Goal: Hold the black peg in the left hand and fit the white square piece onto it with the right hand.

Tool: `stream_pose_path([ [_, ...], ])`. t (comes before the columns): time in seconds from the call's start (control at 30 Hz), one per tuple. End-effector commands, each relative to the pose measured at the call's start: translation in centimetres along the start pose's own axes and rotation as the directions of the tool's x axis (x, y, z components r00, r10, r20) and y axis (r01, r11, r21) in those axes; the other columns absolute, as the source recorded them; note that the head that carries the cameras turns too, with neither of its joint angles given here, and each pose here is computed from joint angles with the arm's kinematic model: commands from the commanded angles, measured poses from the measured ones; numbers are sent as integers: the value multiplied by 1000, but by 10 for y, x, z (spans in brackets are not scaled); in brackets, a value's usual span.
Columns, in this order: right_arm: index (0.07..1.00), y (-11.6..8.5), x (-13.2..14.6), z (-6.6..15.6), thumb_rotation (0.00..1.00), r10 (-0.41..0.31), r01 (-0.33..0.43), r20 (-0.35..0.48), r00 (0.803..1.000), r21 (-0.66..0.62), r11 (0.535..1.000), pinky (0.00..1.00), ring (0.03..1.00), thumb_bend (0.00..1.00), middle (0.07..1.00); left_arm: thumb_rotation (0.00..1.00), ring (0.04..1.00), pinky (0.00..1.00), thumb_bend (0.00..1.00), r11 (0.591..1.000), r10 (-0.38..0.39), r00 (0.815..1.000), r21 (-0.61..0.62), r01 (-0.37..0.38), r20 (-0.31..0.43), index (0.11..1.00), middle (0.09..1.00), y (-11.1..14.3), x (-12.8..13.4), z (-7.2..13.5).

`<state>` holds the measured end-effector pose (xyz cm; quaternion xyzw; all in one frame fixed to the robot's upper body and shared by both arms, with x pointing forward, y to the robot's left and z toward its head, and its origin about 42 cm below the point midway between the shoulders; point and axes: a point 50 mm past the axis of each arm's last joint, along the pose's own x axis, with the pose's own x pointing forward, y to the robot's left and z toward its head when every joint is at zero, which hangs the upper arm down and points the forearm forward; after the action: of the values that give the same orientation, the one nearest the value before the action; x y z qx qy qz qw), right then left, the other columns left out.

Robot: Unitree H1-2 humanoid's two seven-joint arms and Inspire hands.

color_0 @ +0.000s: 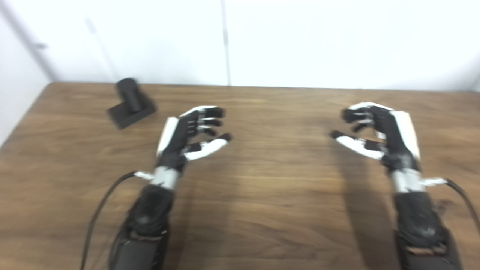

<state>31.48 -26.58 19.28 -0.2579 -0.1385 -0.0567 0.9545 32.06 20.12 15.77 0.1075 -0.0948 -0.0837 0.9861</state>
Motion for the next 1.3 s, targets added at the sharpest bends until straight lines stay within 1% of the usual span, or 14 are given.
stream_pose_path([
  [0.0,492,-11,7,9,116,-31,31,89,996,-6,999,455,584,497,623,37,676,555,588,1000,3,997,-3,-3,83,673,719,-5,13,17],
  [0.13,491,-15,5,9,115,-33,33,85,996,-8,999,459,588,495,624,1,677,552,577,1000,3,996,0,-3,88,668,712,-13,13,18],
  [0.27,492,-16,3,15,114,-31,32,58,998,-5,999,462,583,494,634,1,691,576,579,1000,5,997,1,-5,83,672,716,-14,13,19],
  [0.57,491,-15,3,16,114,-39,39,47,998,-7,999,456,586,495,624,5,683,554,579,1000,4,997,-5,-4,76,673,719,-16,12,17],
  [0.73,491,-15,3,15,114,-33,34,47,998,-2,999,465,589,496,627,4,685,557,597,1000,6,997,6,-7,77,670,717,-12,14,19],
  [0.83,490,-16,3,16,114,-31,31,51,998,-6,999,459,584,496,624,27,698,571,627,1000,-17,997,18,15,79,678,723,-5,16,20],
  [0.87,490,-16,3,15,114,-30,31,50,998,-4,1000,456,581,496,622,33,701,574,632,999,-39,997,32,37,70,680,724,0,17,21],
  [0.93,490,-16,3,15,114,-30,30,51,998,2,1000,453,576,496,619,94,719,585,659,994,-87,995,73,83,56,711,751,10,18,25],
  [0.97,490,-16,3,15,114,-30,30,52,998,4,1000,452,574,496,619,105,723,585,665,990,-107,993,95,102,48,716,756,15,20,27],
  [1.03,490,-16,2,15,114,-30,30,51,998,6,1000,453,576,496,619,122,739,591,695,983,-130,991,139,123,42,727,773,22,22,31],
  [1.13,490,-17,2,15,113,-30,30,44,999,7,1000,462,583,496,625,145,755,619,712,967,-140,989,222,128,42,732,783,36,26,39],
  [1.2,490,-17,2,15,113,-31,31,45,998,9,999,461,583,496,625,145,752,615,706,945,-142,988,307,117,61,732,784,49,33,46],
  [1.27,490,-17,2,14,113,-32,32,47,998,12,999,460,585,496,625,139,756,627,733,923,-135,988,373,95,81,719,780,61,39,53],
])
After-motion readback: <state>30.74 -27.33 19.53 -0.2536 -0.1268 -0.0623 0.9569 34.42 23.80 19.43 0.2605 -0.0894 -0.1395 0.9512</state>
